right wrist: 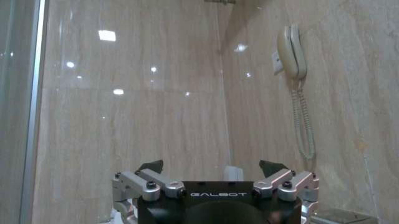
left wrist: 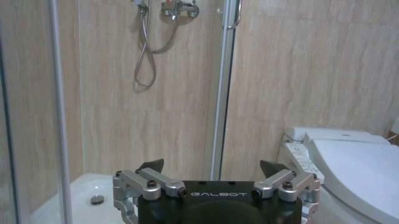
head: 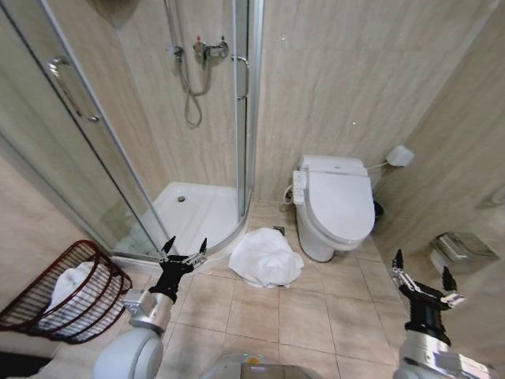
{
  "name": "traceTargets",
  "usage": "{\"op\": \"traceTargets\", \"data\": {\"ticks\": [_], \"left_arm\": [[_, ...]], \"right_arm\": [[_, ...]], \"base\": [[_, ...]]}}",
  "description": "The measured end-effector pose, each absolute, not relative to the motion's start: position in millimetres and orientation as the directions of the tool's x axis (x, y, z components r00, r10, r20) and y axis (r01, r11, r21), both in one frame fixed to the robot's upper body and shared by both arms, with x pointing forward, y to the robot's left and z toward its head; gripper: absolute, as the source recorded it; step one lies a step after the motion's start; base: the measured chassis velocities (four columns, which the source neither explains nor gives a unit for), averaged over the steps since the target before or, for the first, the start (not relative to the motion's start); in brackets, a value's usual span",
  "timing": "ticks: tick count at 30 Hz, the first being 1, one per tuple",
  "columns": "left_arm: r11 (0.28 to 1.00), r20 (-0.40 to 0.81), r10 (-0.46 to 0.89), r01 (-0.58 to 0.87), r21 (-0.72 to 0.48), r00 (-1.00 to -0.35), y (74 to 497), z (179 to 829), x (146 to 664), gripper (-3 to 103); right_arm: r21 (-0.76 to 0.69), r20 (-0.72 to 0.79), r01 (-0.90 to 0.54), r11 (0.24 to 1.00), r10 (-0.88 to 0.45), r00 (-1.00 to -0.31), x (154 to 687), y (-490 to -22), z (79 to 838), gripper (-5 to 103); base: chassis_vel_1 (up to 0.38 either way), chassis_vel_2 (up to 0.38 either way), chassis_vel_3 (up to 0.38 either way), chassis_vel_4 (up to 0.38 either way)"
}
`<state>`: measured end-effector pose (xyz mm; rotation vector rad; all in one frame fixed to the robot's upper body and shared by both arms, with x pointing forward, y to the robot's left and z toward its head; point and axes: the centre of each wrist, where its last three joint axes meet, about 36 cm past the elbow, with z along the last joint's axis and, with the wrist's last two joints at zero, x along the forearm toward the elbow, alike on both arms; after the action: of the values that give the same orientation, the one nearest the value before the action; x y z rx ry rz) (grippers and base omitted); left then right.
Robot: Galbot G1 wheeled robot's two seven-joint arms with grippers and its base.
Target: Discard the used towel into the hamper.
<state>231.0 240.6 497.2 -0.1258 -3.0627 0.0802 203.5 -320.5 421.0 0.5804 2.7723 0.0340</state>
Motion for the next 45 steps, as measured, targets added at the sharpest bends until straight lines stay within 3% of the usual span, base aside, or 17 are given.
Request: {"op": "traceTargets", "data": {"ticks": [45], "left_arm": [[0.995,0.073,0.084,0.08,-0.055,-0.994,240.6,497.2,231.0,100]], "right_arm": [[0.085,-0.28,0.378,0.922,0.386,-0.879,205.8,-320.2,415.7,100]], "base": [[0.0,0.0,0.0,0.0]]}}
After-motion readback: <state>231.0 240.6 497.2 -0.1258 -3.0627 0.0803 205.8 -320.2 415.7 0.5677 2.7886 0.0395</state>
